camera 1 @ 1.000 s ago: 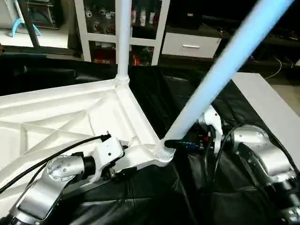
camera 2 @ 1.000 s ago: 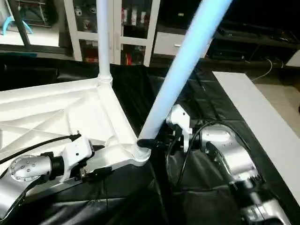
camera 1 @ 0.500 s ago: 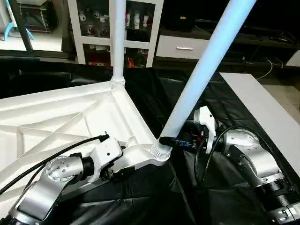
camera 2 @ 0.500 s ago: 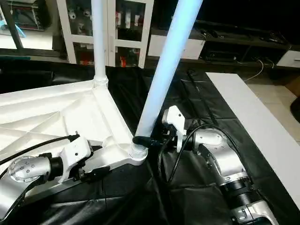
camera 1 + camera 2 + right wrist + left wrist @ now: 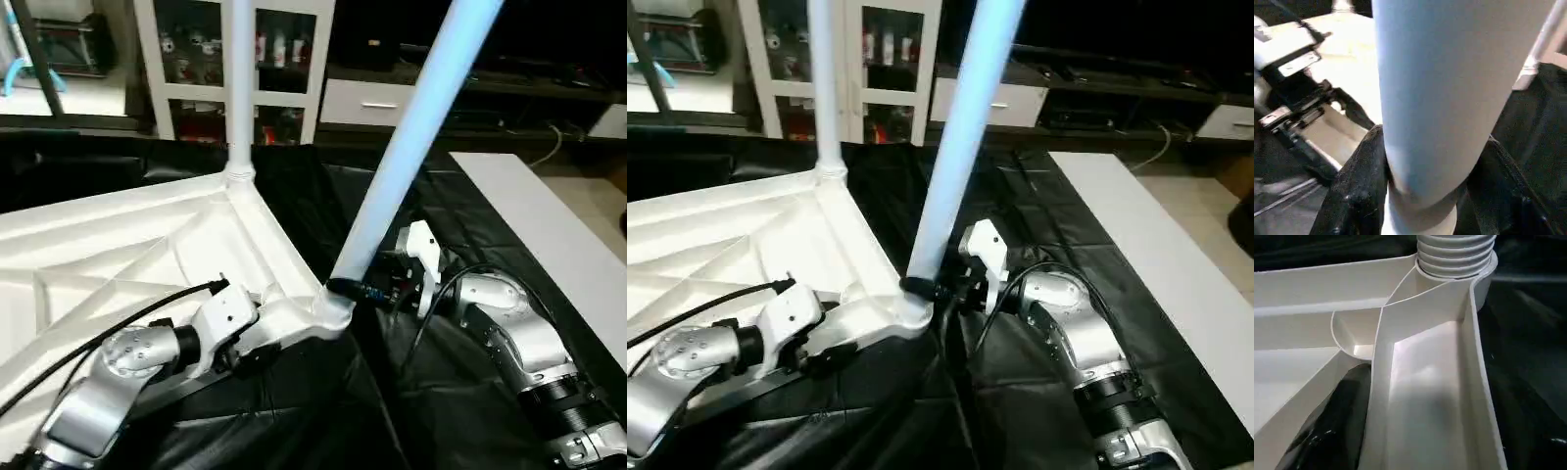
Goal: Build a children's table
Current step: Insert table leg to table base
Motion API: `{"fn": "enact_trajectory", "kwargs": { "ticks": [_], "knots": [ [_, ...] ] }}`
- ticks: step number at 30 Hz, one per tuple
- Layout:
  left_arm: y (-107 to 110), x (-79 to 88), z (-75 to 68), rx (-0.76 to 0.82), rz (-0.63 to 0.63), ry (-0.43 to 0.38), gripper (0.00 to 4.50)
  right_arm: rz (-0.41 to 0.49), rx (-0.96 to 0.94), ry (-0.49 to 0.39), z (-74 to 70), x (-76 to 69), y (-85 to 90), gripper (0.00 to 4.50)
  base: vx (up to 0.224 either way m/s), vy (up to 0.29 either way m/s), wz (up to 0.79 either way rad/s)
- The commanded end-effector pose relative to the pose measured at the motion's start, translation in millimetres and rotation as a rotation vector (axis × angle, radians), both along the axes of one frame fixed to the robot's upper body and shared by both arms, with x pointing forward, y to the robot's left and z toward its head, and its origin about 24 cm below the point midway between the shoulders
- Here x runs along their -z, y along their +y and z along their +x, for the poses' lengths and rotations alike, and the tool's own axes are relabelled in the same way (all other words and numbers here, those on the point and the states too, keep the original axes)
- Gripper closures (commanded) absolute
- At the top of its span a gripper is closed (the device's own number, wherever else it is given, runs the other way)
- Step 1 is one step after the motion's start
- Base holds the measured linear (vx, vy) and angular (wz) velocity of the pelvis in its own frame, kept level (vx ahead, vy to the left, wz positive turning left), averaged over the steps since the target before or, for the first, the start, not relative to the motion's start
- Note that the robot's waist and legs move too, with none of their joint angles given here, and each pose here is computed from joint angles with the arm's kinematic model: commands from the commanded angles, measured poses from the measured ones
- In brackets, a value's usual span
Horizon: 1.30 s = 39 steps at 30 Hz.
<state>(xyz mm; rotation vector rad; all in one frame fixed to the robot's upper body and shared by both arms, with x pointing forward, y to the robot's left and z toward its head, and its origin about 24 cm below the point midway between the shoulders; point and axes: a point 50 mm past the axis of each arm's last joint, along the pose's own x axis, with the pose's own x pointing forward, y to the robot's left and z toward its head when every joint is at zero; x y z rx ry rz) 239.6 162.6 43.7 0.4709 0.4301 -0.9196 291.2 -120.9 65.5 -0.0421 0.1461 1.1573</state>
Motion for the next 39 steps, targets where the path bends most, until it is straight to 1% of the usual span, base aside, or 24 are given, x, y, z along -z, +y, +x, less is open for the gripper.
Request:
{"fn": "enact_trajectory", "kwargs": {
  "ticks": [1,3,4,6,7,11,12,14,17,18,21,23,26,28,29,31,32,34,36,38,39],
  "knots": [
    [-16,14.9,-3.3,0.025,0.05,0.037,1.35,-0.222,0.142,0.301,-19.8,71.9,-18.2,2.68,0.0,0.0,0.0],
    [-21,12.9,2.4,0.002,0.037,0.028,1.35,-0.211,0.196,0.308,-15.9,73.3,-16.5,2.68,0.0,0.0,0.0],
    [-22,12.7,2.9,0.001,0.036,0.028,1.35,-0.21,0.199,0.309,-15.6,73.4,-16.3,2.68,0.0,0.0,0.0],
    [-27,10.3,8.8,-0.019,0.018,0.02,1.35,-0.221,0.256,0.306,-10.5,74.5,-15.5,2.68,0.0,0.0,0.0],
    [-34,8.5,13.3,-0.029,0.011,0.017,1.35,-0.247,0.329,0.3,-4.2,76.3,-16.1,2.68,0.0,0.0,0.0],
    [-48,5.0,20.7,-0.053,-0.002,0.022,1.35,-0.328,0.502,0.294,9.5,82.6,-19.5,2.68,0.0,0.0,0.0],
    [-53,3.4,24.4,-0.066,0.006,0.016,1.35,-0.358,0.577,0.282,15.3,84.1,-21.3,2.68,-0.009,-0.052,0.04],
    [-62,0.4,32.4,-0.127,0.014,0.003,1.35,-0.38,0.68,0.259,23.5,84.3,-21.9,2.68,0.0,0.0,0.0],
    [-64,-1.0,35.4,-0.153,0.012,-0.005,1.35,-0.38,0.699,0.257,25.4,84.2,-20.8,2.68,0.0,0.0,0.0],
    [-71,-5.1,43.3,-0.225,0.0,-0.024,1.35,-0.36,0.759,0.263,29.7,83.8,-17.2,2.68,0.004,-0.035,0.34],
    [-74,-7.8,48.5,-0.261,0.007,-0.045,1.35,-0.333,0.82,0.268,33.4,83.1,-14.4,2.68,0.112,-0.121,0.36],
    [-72,-8.7,51.4,-0.279,0.022,-0.062,1.35,-0.287,0.863,0.235,38.8,77.2,-12.0,2.68,0.097,-0.003,-0.13],
    [-67,-8.7,52.2,-0.29,0.032,-0.067,1.35,-0.251,0.874,0.215,41.5,72.9,-10.2,2.68,0.048,0.006,0.15],
    [-62,-7.7,52.1,-0.297,0.049,-0.077,1.35,-0.193,0.879,0.198,43.9,67.3,-8.8,2.68,0.06,-0.018,0.01],
    [-58,-6.8,51.5,-0.3,0.06,-0.081,1.35,-0.144,0.881,0.189,45.3,63.5,-8.1,2.68,0.067,-0.025,-0.01],
    [-55,-6.3,50.6,-0.294,0.068,-0.092,1.35,-0.112,0.88,0.178,46.0,60.7,-7.9,2.68,0.0,0.0,0.0],
    [-53,-6.0,48.5,-0.256,0.074,-0.118,1.35,-0.043,0.866,0.155,46.3,54.8,-6.5,2.68,0.0,0.0,0.0],
    [-52,-5.8,45.6,-0.197,0.078,-0.151,1.35,0.06,0.86,0.114,47.2,42.9,-6.5,2.68,0.0,0.0,0.0],
    [-45,-5.0,39.5,-0.111,0.082,-0.179,1.35,0.174,0.822,0.05,46.4,23.9,-11.7,2.68,0.0,0.0,0.0],
    [-38,-3.7,35.1,-0.066,0.083,-0.187,1.35,0.243,0.794,0.03,43.0,14.6,-17.1,2.68,0.0,0.0,0.0],
    [-38,-3.7,35.1,-0.066,0.083,-0.187,1.35,0.243,0.794,0.03,43.0,14.6,-17.1,2.68,0.0,0.0,0.0]
  ]
}}
